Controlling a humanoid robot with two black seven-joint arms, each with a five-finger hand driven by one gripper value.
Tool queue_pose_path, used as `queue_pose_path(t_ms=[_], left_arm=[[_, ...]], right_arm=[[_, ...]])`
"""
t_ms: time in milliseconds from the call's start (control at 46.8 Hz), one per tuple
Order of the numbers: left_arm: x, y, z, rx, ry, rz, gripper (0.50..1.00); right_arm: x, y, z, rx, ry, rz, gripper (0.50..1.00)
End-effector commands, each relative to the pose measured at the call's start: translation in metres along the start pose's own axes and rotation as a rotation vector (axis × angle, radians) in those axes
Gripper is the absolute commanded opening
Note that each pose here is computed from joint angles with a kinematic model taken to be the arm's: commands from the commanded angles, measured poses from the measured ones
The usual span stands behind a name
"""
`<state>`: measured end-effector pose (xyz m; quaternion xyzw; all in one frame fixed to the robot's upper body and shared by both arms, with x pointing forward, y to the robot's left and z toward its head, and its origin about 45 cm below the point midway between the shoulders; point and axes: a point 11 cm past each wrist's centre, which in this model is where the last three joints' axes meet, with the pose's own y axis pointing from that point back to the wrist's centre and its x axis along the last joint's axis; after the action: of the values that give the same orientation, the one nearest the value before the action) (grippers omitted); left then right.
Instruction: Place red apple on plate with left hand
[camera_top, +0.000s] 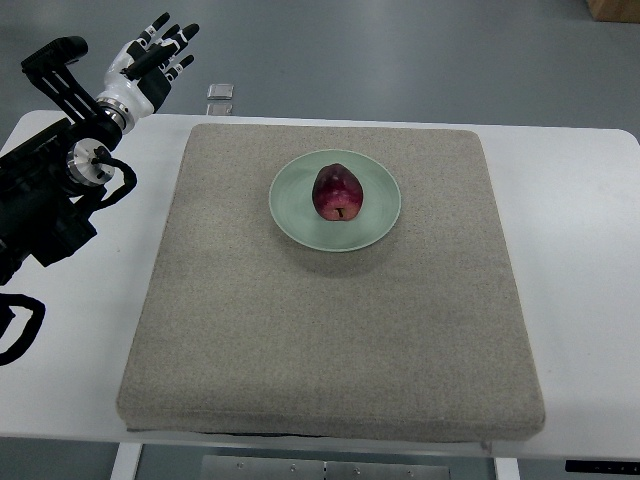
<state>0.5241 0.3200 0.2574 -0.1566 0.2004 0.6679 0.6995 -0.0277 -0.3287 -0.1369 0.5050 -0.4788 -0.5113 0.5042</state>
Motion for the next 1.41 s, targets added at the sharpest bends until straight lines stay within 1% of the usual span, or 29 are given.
queue_pose_path(t_ms=[0, 427, 1175, 1389], left_arm=[[-0.0005, -0.0003, -0.0013, 0.001, 0.004, 0.008, 0.99], [-0.0097, -0.0025, -0.003, 0.004, 0.002, -0.014, 0.992], [-0.006, -0.0016, -0.0033, 0.003, 0.001, -0.004, 0.992], [-0.0066, -0.0019, -0.0027, 0.002, 0.001, -0.005, 0.992]], right_arm=[[-0.0005, -0.0001, 0.0, 0.0, 0.001, -0.002, 0.93], [0.0, 0.0, 0.0, 0.0, -0.001, 0.0, 0.932], [0.0, 0.0, 0.0, 0.0, -0.001, 0.0, 0.932], [-0.0063, -0.0006, 0.0023, -0.005, 0.009, -0.027, 0.932]])
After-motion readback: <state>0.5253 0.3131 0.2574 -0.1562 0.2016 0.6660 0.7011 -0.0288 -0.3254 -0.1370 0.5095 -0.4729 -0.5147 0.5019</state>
